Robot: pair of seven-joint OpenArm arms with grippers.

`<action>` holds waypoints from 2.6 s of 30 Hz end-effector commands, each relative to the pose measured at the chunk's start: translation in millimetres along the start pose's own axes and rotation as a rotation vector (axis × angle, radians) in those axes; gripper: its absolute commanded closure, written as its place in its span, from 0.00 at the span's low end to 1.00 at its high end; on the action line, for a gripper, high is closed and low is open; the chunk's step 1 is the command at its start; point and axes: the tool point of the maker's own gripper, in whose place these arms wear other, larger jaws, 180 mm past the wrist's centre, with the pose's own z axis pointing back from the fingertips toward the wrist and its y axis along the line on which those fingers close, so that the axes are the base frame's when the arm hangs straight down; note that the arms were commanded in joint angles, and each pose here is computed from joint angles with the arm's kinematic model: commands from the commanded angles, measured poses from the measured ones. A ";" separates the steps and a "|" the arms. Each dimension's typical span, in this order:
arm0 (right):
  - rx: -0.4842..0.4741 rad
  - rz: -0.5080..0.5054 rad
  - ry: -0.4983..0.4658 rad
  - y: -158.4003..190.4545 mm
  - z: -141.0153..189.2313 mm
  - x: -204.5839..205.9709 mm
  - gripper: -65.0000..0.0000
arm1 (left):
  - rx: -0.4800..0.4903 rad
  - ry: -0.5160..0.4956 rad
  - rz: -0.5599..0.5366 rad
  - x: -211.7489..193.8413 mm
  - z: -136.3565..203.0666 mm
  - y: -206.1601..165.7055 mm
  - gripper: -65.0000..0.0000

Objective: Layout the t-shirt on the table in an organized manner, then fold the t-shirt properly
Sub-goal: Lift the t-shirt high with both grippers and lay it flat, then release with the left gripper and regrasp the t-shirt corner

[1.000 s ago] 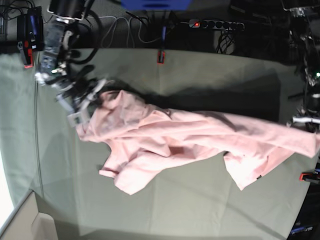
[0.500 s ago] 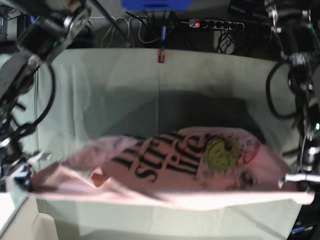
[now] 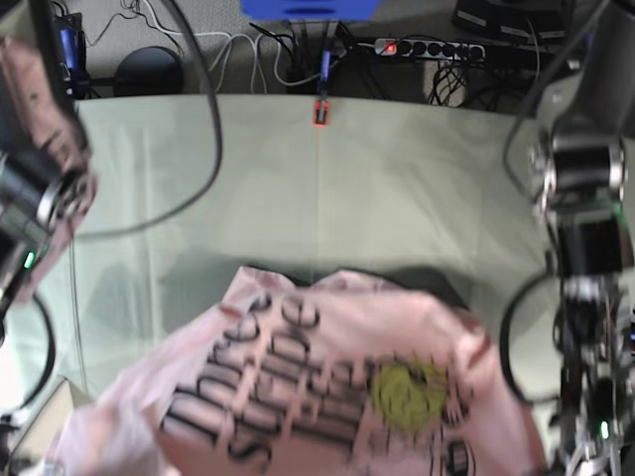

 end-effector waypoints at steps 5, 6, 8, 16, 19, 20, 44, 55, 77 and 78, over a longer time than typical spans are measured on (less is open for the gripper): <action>-0.041 0.004 -0.206 -42.2 0.1 118.7 1.00 | -0.068 -0.184 0.054 95.5 -10.6 -46.4 1.00; -0.047 0.006 -0.227 -48.6 2.3 134.7 1.00 | -0.082 -0.204 0.060 107.1 -9.8 -53.9 1.00; -0.056 0.016 -0.263 -56.6 7.6 160.3 1.00 | -0.093 -0.230 0.066 122.5 -8.4 -59.9 1.00; -0.098 0.094 -0.218 -51.3 22.7 136.4 1.00 | -0.086 -0.143 0.031 77.0 6.1 -44.0 1.00; -0.089 0.145 -0.133 -26.9 28.9 84.1 1.00 | -0.063 -0.062 -0.003 17.8 24.0 -21.5 1.00; -0.066 0.146 -0.118 -13.1 30.3 66.4 1.00 | -0.054 -0.037 -0.013 0.4 30.8 -13.6 1.00; 0.060 -0.108 0.287 87.6 159.1 -240.9 1.00 | 0.360 0.673 0.451 -300.6 192.4 177.6 0.94; 0.068 -0.088 0.378 86.1 186.4 -269.8 1.00 | 0.230 0.671 0.709 -253.3 216.6 166.0 0.36; 0.029 -0.118 0.370 79.7 188.8 -270.4 0.64 | 0.389 0.591 0.531 -278.6 125.7 91.1 0.32; 0.029 -0.118 0.370 79.7 188.8 -270.4 0.64 | 0.405 0.596 0.546 -279.7 125.3 89.7 0.32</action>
